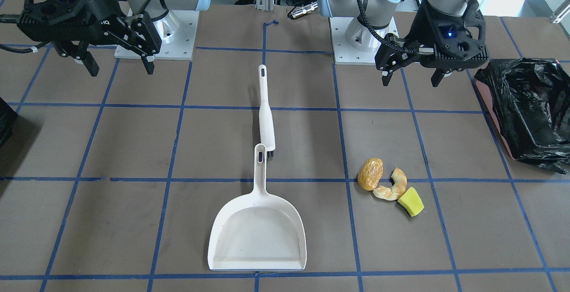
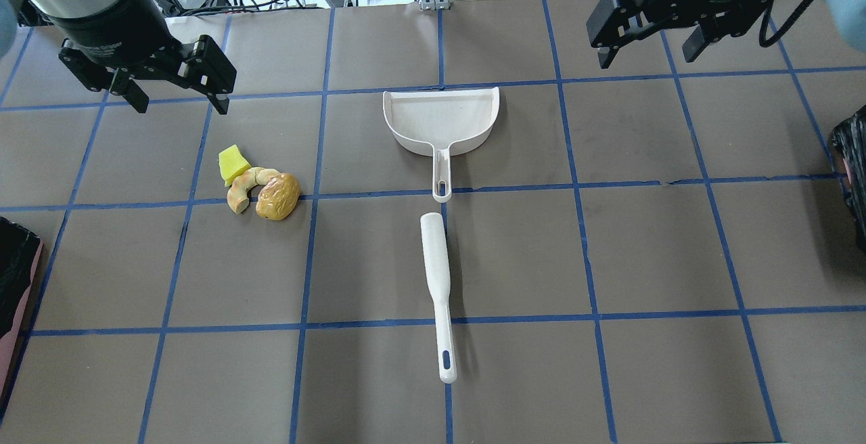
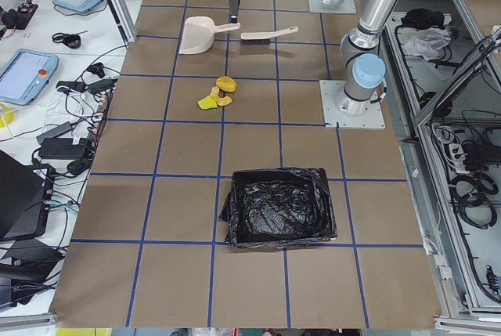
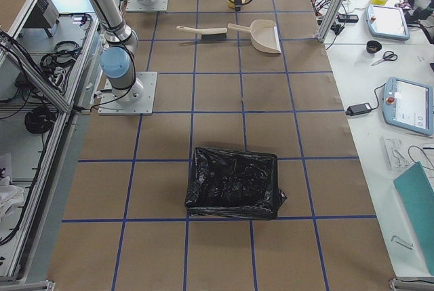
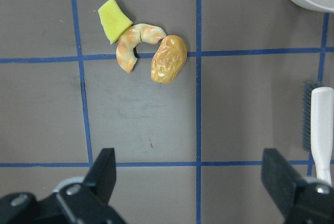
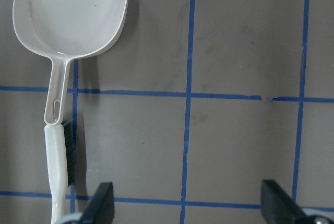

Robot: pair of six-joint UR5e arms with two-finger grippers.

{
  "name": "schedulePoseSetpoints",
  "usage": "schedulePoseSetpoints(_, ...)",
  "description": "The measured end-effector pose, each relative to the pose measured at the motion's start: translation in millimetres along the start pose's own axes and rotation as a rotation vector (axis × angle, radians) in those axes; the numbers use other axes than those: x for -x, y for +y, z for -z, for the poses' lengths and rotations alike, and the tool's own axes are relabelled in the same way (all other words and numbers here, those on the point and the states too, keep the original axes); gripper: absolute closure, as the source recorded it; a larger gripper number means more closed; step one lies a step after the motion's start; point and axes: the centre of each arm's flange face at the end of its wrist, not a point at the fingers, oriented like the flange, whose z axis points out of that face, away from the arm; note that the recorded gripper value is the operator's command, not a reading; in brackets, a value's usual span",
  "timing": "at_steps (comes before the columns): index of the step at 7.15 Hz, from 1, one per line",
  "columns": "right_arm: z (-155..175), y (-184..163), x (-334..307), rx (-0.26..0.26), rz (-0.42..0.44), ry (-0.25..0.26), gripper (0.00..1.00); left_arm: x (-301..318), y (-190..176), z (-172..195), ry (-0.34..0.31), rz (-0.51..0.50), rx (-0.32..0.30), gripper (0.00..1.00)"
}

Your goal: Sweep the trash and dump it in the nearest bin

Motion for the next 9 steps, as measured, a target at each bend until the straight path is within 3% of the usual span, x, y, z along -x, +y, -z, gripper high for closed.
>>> schedulePoseSetpoints(2,-5,6,1,0.058,-0.01,-0.016,0.0,-3,-7,-15,0.026,-0.004,0.01,0.0)
schedulePoseSetpoints(4,-8,8,2,0.07,-0.002,-0.027,0.0,-8,-22,-35,0.096,0.0,0.003,0.0)
schedulePoseSetpoints(5,-9,9,4,0.075,0.002,-0.029,0.0,-8,-25,-40,0.105,0.002,0.002,0.0)
schedulePoseSetpoints(7,-8,13,24,0.064,0.011,-0.029,0.0,-5,-29,-45,0.064,0.025,0.014,0.0)
schedulePoseSetpoints(8,-18,15,42,0.077,0.034,-0.031,0.0,-11,-37,-58,0.066,0.075,0.021,0.0)
schedulePoseSetpoints(9,-42,24,70,0.121,0.077,-0.029,0.0,-24,-49,-73,0.087,0.106,0.009,0.0)
